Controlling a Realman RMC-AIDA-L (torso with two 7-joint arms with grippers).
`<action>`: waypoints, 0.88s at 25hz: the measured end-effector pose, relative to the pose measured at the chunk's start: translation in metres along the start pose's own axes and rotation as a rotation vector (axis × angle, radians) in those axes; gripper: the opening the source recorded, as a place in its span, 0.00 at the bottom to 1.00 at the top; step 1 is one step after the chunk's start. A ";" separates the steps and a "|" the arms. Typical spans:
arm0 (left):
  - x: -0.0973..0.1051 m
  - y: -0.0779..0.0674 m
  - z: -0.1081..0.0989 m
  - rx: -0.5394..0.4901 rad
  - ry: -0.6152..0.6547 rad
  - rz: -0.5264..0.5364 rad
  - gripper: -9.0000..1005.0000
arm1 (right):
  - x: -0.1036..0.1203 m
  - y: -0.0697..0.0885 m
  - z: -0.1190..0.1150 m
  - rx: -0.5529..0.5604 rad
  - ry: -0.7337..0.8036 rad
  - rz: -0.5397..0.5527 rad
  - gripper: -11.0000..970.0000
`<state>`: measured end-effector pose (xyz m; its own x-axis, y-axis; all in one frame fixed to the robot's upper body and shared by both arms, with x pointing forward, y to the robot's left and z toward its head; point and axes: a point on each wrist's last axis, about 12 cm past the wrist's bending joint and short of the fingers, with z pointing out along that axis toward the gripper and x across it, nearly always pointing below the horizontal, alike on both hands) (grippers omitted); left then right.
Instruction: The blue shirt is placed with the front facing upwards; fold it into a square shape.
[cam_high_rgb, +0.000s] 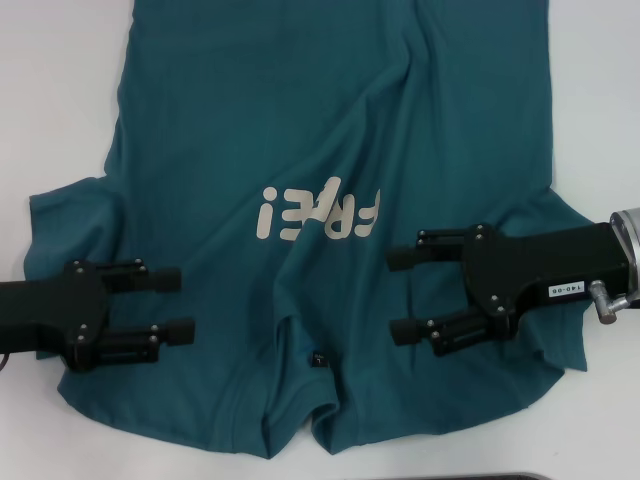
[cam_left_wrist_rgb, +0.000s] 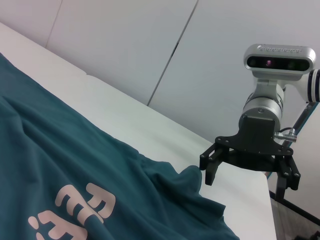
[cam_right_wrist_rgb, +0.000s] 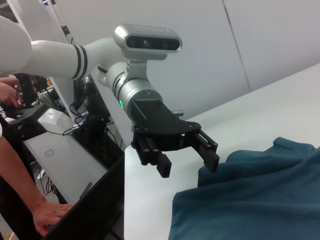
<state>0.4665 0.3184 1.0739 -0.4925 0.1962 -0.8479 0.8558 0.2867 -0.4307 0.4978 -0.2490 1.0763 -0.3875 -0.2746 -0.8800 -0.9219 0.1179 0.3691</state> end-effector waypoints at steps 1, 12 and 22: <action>0.000 0.000 0.000 0.000 0.000 0.000 0.72 | 0.000 0.000 0.000 0.001 -0.001 0.000 0.97; 0.000 0.001 0.000 -0.014 -0.002 0.000 0.72 | 0.000 0.000 0.000 0.003 -0.003 0.000 0.97; -0.026 0.024 -0.023 -0.130 -0.038 -0.555 0.71 | -0.028 -0.020 -0.007 0.059 0.006 0.319 0.96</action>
<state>0.4957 0.3415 1.0926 -0.8545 -0.0499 -0.5170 0.4427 0.4507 -0.7752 0.5274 -0.2507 1.0955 -0.6572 -0.2203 -0.7209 -0.7522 0.2540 0.6081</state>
